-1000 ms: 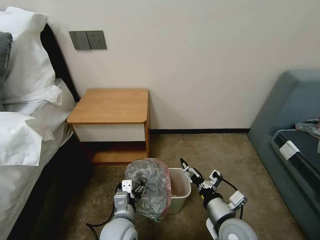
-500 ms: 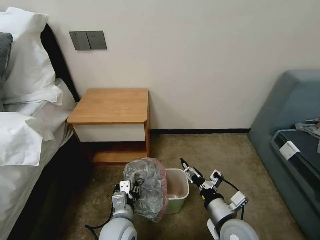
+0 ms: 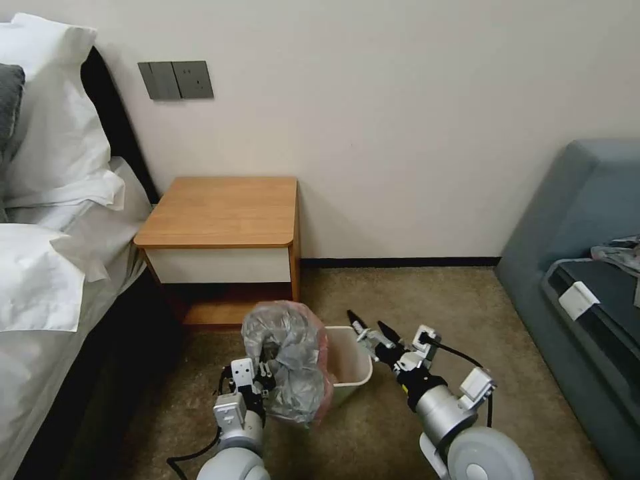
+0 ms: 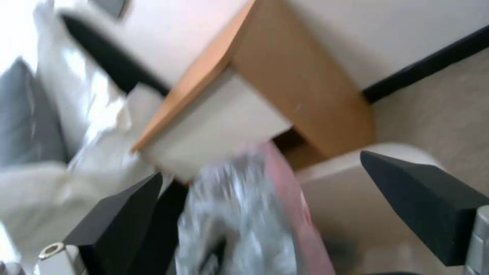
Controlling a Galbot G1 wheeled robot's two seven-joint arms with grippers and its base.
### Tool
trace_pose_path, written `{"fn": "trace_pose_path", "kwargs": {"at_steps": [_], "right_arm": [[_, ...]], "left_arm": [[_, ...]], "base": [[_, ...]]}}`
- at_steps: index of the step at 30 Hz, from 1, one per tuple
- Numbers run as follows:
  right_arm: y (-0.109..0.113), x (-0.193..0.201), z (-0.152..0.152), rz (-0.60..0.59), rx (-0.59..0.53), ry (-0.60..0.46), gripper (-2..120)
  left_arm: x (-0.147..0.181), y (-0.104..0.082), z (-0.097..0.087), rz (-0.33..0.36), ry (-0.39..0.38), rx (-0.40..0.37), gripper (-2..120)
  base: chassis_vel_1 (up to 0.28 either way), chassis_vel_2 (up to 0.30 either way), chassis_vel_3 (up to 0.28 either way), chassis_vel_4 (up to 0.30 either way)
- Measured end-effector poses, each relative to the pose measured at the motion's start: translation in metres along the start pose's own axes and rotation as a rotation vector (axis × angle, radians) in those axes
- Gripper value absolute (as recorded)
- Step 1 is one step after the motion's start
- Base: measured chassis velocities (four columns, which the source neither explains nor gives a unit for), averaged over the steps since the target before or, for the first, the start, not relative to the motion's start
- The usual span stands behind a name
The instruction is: Pick up the garbage bag from the table and place it over the trash can.
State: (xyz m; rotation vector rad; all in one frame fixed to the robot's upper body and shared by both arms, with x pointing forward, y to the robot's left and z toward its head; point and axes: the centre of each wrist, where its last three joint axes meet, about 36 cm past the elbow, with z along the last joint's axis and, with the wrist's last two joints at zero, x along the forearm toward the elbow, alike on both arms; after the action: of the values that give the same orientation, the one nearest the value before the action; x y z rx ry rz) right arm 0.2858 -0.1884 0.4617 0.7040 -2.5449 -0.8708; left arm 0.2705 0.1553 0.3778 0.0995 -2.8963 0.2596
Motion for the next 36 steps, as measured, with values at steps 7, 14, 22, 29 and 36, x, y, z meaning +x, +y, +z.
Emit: {"fn": "trace_pose_path", "kwargs": {"at_steps": [7, 14, 22, 29, 36], "right_arm": [[-0.006, -0.023, -0.001, -0.026, 0.062, 0.074, 100], [-0.007, -0.045, 0.0, -0.069, 0.061, 0.084, 100], [-0.007, -0.064, 0.005, -0.131, 0.05, 0.094, 92], [-0.009, -0.074, 0.01, -0.147, 0.031, 0.101, 68], [-0.003, -0.079, 0.011, -0.162, 0.033, 0.102, 45]], "left_arm": [[0.001, 0.007, 0.001, 0.046, -0.126, 0.023, 7], [0.003, 0.011, 0.003, 0.085, -0.164, 0.029, 7], [0.003, 0.014, 0.003, 0.08, -0.161, 0.065, 7], [0.003, 0.015, 0.001, 0.074, -0.171, 0.082, 7], [0.003, 0.015, -0.002, 0.07, -0.179, 0.085, 7]], "base": [[0.0, 0.0, 0.0, 0.0], [0.0, 0.0, 0.0, 0.0], [0.0, 0.0, 0.0, 0.0], [0.0, 0.0, 0.0, 0.0], [0.0, 0.0, 0.0, 0.0]]}}
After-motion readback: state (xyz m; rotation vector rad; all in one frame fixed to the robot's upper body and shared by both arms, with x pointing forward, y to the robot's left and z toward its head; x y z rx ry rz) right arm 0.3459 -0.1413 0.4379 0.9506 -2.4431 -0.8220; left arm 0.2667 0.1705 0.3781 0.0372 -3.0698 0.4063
